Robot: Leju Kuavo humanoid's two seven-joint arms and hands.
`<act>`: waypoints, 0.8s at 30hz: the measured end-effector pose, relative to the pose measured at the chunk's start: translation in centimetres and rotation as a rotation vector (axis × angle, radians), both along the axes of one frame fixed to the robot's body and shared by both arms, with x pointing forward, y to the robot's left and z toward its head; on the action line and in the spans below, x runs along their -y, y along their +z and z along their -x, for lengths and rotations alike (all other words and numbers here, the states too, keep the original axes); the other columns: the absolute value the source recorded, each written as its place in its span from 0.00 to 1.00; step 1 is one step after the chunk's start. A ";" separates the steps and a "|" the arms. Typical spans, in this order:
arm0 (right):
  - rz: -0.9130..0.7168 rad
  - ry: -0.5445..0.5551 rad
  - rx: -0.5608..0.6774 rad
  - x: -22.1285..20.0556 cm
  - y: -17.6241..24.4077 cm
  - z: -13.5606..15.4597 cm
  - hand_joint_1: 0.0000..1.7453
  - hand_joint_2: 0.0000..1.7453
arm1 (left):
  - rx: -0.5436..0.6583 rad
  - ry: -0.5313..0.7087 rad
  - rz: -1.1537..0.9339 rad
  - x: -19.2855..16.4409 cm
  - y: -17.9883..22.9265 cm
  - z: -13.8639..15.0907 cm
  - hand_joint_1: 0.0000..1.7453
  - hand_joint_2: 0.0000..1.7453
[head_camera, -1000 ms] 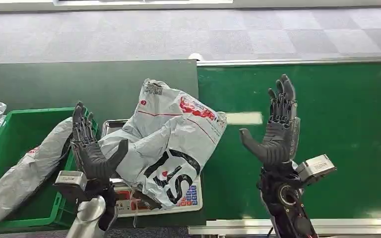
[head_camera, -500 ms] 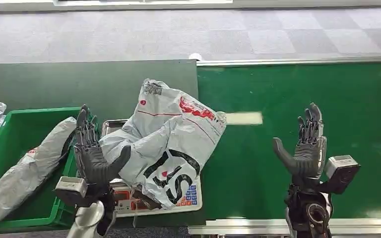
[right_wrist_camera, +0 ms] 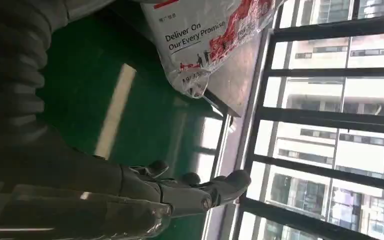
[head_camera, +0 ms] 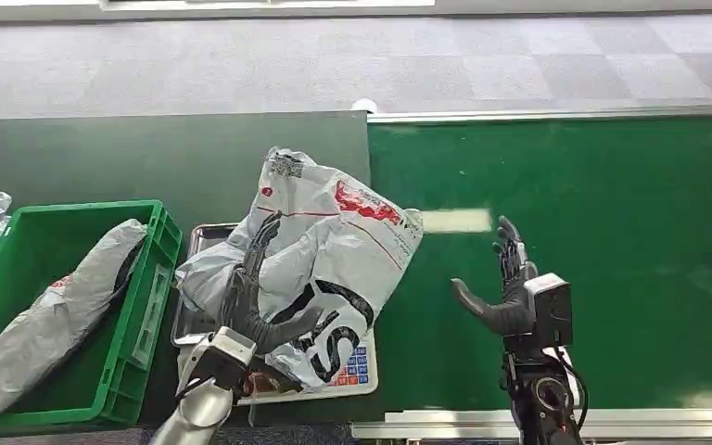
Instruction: Moved the parcel from conveyor to table for the left to box.
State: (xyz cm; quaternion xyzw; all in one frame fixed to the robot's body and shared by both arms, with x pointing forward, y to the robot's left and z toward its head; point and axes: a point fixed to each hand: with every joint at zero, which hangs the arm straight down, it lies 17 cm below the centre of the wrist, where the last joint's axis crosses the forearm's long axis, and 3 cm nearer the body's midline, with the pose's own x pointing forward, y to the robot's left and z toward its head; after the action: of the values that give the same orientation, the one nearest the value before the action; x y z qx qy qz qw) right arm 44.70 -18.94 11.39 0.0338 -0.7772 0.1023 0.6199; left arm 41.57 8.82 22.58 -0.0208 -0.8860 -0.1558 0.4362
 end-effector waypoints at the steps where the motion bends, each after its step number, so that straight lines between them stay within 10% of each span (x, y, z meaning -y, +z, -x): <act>1: -0.001 0.001 -0.003 0.0 -0.1 0.0 0.00 1.00 | -0.002 -0.002 -0.001 0.1 -0.1 0.0 0.00 1.00; 15: 0.014 0.046 0.001 -1.7 -0.6 -0.2 0.00 1.00 | -0.295 0.253 -0.717 0.6 -11.1 -5.1 0.00 1.00; 24: 0.017 0.060 -0.012 -2.6 -1.0 -0.3 0.00 1.00 | -0.370 0.287 -0.822 -0.3 -13.9 -6.2 0.00 1.00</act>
State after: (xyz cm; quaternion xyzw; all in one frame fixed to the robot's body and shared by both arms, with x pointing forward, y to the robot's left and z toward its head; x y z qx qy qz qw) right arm 45.00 -16.38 10.36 0.0524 -0.7713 0.1272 0.6215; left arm 47.75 9.14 8.66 0.2488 -0.6523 -0.4257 0.5757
